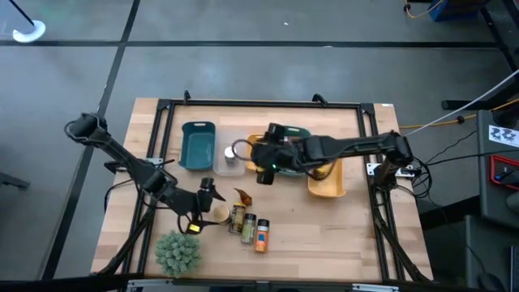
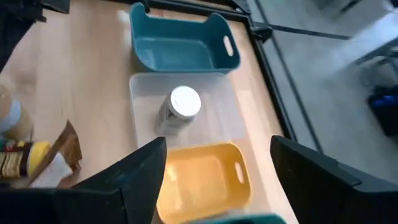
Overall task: Sort spices by type
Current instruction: Put the gold seasoning bottle into the blue bin
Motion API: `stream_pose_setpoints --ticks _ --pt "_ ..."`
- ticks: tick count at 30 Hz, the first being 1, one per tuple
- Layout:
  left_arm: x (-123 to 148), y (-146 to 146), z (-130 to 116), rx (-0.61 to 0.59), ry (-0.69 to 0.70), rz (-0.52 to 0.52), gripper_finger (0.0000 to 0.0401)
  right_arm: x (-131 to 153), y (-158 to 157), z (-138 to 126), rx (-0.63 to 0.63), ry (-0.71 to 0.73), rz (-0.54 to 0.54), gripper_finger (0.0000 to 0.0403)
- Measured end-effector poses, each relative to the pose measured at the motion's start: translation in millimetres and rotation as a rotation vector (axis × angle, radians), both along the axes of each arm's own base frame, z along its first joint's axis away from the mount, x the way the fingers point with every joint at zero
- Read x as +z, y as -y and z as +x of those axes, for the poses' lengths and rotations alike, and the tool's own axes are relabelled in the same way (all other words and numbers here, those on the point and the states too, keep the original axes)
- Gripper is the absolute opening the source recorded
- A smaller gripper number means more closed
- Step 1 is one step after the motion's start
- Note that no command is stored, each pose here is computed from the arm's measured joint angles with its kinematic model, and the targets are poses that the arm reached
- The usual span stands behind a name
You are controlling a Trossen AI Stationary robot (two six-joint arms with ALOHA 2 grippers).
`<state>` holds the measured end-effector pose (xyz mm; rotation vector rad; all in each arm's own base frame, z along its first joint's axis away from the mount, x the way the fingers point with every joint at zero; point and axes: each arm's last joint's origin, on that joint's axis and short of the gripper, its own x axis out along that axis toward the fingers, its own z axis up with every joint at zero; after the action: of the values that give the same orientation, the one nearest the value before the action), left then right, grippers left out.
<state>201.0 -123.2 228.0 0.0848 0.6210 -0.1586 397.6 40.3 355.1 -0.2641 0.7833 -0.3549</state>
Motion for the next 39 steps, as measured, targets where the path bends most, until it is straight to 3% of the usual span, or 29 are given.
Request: stream_pose_setpoints --ticks 17,39 --pt "-13 4 5 0.057 -0.123 -0.026 0.0363 -3 -51 -25 -0.077 -0.043 -0.085 0.0287" --pt "-21 3 9 0.088 -0.155 -0.024 0.0363 -4 -51 -26 -0.093 -0.042 -0.072 0.0287"
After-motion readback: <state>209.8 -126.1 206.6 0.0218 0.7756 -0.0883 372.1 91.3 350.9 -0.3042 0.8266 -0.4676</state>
